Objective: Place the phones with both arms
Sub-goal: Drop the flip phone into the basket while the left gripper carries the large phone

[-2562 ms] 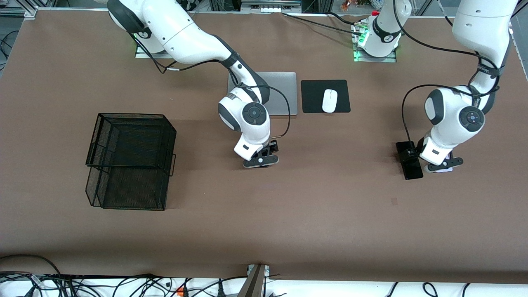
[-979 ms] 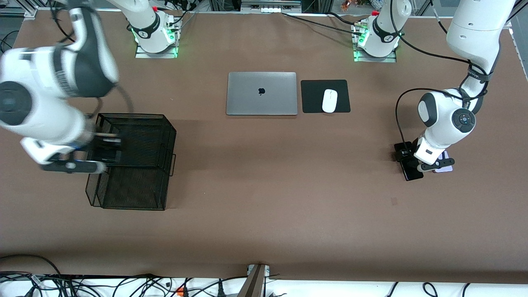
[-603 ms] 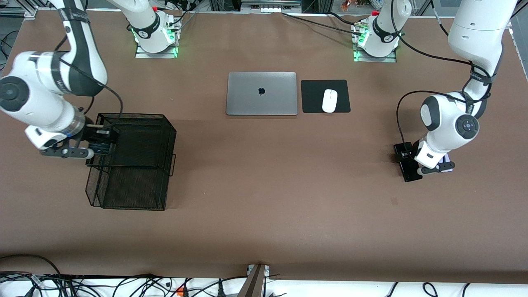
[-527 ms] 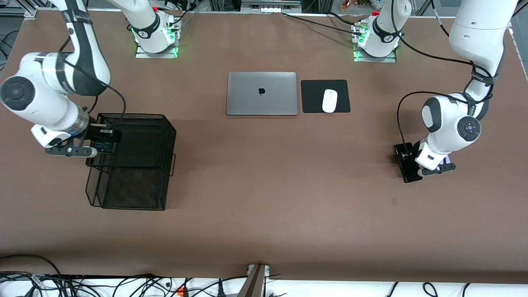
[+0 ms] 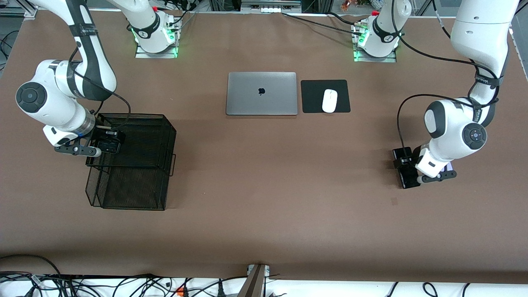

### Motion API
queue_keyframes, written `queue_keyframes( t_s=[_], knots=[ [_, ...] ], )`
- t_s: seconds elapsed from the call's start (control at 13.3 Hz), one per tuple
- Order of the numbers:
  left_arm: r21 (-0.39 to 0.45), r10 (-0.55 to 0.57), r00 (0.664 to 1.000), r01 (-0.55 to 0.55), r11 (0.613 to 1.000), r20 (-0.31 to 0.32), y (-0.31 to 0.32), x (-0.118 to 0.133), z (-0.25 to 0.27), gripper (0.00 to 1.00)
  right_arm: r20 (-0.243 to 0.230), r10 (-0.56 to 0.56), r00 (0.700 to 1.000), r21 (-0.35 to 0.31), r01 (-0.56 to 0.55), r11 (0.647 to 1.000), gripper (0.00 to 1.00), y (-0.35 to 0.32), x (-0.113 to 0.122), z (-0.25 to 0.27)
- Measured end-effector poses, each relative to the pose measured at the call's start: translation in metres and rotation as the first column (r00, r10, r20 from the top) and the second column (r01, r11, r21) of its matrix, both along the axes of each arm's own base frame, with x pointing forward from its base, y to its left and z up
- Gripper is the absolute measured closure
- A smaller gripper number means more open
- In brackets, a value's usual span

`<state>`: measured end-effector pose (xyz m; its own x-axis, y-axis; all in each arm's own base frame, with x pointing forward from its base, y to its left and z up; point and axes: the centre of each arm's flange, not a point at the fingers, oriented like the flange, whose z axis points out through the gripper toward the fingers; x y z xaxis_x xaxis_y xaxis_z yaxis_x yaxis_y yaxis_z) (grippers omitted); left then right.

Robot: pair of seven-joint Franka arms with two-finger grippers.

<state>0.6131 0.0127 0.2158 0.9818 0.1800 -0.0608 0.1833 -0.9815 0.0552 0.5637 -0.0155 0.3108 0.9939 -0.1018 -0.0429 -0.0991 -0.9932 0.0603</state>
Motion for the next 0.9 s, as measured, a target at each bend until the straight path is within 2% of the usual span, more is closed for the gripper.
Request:
queue_keyframes(
  t_s=[0.3,0.38,0.45,0.53,0.75,0.9],
  knots=[
    [-0.041,-0.07,0.998,0.069,0.997,-0.001,-0.076,0.01,0.018,0.2,0.0,-0.003,1.0,-0.003,0.003,1.0,0.2,-0.001,0.001,-0.007],
    [-0.043,-0.073,0.997,0.073,0.996,0.002,-0.098,0.01,0.021,0.2,0.002,-0.005,1.0,-0.004,0.005,1.0,0.15,-0.002,0.001,-0.007],
    [-0.043,-0.071,0.997,0.071,0.997,0.006,-0.129,0.01,0.026,0.2,0.007,-0.007,1.0,-0.004,0.007,1.0,0.04,-0.003,0.002,-0.006],
    [-0.045,-0.058,0.998,0.059,0.997,0.015,-0.171,0.008,0.032,0.2,0.014,-0.008,1.0,-0.004,0.008,1.0,0.0,-0.004,0.003,-0.003],
    [-0.056,-0.017,0.999,0.019,0.998,0.03,-0.303,-0.011,0.039,0.2,0.051,-0.006,0.999,-0.003,0.007,1.0,0.0,-0.004,0.014,0.014],
    [-0.065,-0.017,0.999,0.019,0.998,0.033,-0.374,-0.026,0.031,0.2,0.058,-0.006,0.998,-0.002,0.007,1.0,0.0,-0.003,0.021,0.03]
  ],
)
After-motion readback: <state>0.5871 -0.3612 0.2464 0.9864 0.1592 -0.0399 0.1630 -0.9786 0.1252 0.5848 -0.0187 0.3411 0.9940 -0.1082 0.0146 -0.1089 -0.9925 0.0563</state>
